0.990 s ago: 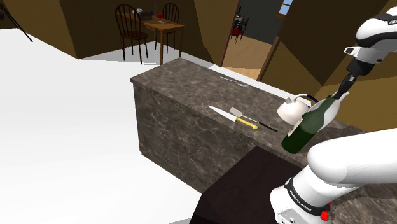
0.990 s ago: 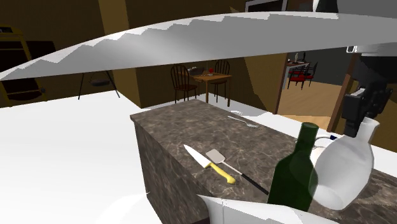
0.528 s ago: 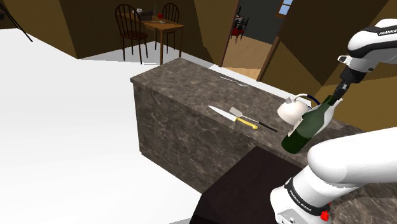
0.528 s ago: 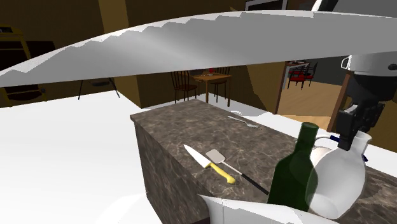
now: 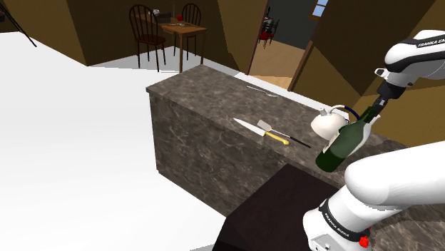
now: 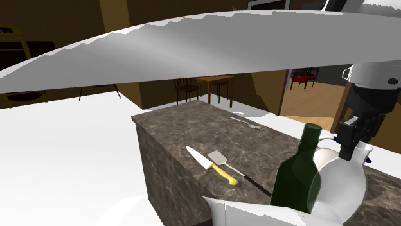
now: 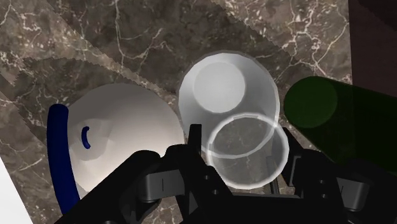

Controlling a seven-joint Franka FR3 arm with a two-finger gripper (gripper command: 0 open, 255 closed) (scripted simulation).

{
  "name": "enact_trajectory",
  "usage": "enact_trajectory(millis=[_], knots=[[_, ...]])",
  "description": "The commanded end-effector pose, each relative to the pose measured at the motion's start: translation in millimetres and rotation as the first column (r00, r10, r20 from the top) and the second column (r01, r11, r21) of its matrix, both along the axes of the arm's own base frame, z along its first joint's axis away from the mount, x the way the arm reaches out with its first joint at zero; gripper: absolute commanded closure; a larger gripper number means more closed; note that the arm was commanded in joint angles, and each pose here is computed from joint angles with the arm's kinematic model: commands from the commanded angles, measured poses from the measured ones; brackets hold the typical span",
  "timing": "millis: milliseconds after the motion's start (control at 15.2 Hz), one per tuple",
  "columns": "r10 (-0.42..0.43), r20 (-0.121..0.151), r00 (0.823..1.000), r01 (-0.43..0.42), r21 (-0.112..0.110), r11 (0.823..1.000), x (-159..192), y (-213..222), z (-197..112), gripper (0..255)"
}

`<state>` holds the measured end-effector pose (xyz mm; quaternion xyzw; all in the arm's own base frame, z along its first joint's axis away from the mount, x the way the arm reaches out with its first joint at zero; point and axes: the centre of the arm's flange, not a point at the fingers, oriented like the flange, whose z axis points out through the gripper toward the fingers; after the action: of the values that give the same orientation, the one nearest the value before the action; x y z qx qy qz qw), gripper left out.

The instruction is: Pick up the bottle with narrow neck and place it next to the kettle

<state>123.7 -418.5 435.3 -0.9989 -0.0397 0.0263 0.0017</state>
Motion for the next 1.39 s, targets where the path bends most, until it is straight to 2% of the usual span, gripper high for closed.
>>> enact_trajectory(millis=[0, 132, 198, 528, 792, 1320], knots=[[0.000, 0.000, 1.000, 0.000, 0.000, 1.000, 0, 0, 0, 255], [0.000, 0.000, 1.000, 0.000, 0.000, 1.000, 0, 0, 0, 255], [0.000, 0.000, 1.000, 0.000, 0.000, 1.000, 0, 0, 0, 0], [0.000, 0.000, 1.000, 0.000, 0.000, 1.000, 0, 0, 0, 0], [0.000, 0.000, 1.000, 0.000, 0.000, 1.000, 3, 0, 50, 0], [0.000, 0.000, 1.000, 0.000, 0.000, 1.000, 3, 0, 50, 0]])
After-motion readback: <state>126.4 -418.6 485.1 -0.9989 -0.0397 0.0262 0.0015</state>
